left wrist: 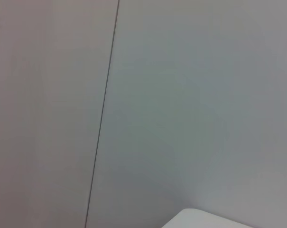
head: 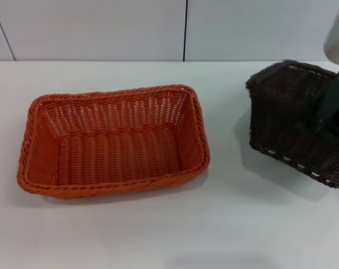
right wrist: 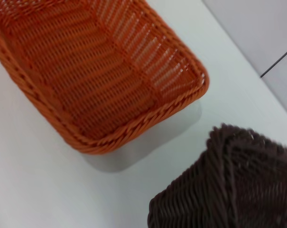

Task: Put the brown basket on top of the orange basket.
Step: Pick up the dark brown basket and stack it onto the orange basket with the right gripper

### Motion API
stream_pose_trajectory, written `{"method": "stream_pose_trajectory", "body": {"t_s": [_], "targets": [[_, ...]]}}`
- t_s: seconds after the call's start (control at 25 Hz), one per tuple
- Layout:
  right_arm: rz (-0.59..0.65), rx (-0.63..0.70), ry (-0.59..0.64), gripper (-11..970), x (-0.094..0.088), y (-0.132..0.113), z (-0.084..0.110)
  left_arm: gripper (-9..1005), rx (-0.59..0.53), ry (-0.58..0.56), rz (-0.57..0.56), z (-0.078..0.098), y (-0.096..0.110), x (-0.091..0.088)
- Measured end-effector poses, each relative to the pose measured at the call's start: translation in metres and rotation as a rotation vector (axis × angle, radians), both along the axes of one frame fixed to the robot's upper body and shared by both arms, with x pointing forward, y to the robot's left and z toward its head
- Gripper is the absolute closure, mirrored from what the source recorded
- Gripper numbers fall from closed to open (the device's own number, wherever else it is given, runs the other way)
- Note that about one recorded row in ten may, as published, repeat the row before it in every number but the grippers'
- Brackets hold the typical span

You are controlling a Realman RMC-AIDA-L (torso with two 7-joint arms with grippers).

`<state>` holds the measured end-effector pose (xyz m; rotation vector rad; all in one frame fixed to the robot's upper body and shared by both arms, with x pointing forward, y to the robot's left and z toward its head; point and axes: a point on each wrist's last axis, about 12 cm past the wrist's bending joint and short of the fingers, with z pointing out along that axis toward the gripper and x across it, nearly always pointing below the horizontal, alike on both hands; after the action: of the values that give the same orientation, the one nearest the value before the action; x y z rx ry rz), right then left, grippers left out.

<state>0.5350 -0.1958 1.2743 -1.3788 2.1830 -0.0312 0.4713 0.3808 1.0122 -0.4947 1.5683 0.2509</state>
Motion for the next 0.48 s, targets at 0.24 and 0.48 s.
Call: {"method": "stream_pose_trajectory", "body": {"t_s": [0.24,0.48], "targets": [[0.018,-0.025,-0.076,754,-0.002,0.008,0.015,199,0.001,-0.001,0.002,0.000,0.001,0.000],[0.015,-0.049,-0.118,754,0.002,0.015,0.023,199,0.003,-0.001,0.007,0.000,0.002,0.000]]}}
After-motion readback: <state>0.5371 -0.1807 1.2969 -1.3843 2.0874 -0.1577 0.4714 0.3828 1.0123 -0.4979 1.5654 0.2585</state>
